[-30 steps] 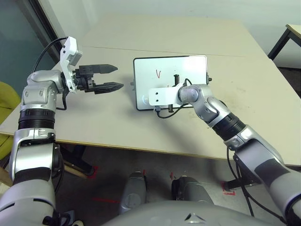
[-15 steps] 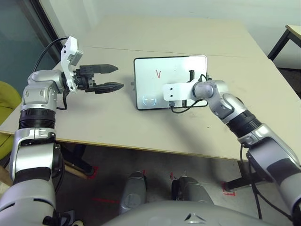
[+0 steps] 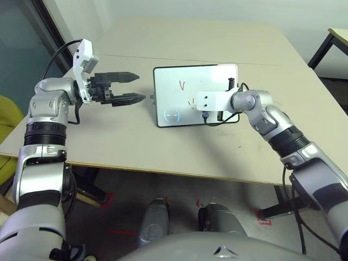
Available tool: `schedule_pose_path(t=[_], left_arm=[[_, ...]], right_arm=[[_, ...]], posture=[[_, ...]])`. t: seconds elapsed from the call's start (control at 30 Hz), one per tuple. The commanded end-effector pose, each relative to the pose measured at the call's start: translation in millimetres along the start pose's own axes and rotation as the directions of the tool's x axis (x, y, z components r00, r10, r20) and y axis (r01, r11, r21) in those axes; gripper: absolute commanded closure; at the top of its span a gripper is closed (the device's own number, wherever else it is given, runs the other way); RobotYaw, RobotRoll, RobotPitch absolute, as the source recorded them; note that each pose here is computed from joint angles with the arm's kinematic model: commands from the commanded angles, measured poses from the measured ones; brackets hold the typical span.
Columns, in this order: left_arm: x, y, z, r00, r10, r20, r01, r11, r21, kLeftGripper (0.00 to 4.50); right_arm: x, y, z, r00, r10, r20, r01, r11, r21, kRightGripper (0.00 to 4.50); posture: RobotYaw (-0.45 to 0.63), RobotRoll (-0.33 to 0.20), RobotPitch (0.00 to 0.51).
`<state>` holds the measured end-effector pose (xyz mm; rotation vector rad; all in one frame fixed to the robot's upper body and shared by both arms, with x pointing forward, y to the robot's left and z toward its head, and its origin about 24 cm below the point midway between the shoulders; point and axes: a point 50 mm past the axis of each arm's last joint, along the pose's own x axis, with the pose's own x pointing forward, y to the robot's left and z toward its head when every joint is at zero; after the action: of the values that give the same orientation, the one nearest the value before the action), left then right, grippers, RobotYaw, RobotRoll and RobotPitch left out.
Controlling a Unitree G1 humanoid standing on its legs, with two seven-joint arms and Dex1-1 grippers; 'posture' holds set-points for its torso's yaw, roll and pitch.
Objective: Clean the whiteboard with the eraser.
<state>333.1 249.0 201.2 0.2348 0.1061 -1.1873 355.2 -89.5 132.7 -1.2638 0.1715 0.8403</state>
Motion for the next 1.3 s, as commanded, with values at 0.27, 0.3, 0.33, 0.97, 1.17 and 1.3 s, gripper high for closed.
schedule_pose_path(t=[0.27,0.3,0.33,0.97,1.17,1.3], left_arm=[[-2.0,0.6,-1.4,1.000,0.007,-0.017,-0.007,1.000,0.000,0.00],[-2.0,0.6,-1.3,1.000,0.007,-0.017,-0.007,1.000,0.000,0.00],[-2.0,0.6,-1.2,1.000,0.007,-0.017,-0.007,1.000,0.000,0.00],[-2.3,0.3,-1.6,1.000,0.012,-0.015,-0.012,1.000,0.000,0.00],[-1.2,0.3,-2.3,1.000,0.009,-0.014,-0.009,1.000,0.000,0.00],[-0.7,0.1,-2.6,1.000,0.006,-0.013,-0.006,1.000,-0.001,0.00]], right_arm=[[10.2,22.8,16.8,0.997,0.071,0.035,-0.069,0.996,-0.049,4.48],[11.3,24.7,17.9,0.996,0.077,0.035,-0.075,0.996,-0.057,4.48],[11.9,25.9,18.5,0.996,0.080,0.034,-0.078,0.995,-0.062,4.48],[12.3,14.9,10.3,0.999,0.052,0.003,-0.052,0.997,-0.053,4.48],[6.7,-2.3,-6.6,0.999,-0.001,-0.043,0.000,1.000,-0.031,4.48],[3.5,-8.8,-15.2,0.998,-0.023,-0.064,0.021,1.000,-0.019,4.48]], posture=[[0.21,0.000,0.000],[0.21,0.000,0.000],[0.21,0.000,0.000],[0.21,0.000,0.000],[0.21,0.000,0.000],[0.21,0.000,0.000]])
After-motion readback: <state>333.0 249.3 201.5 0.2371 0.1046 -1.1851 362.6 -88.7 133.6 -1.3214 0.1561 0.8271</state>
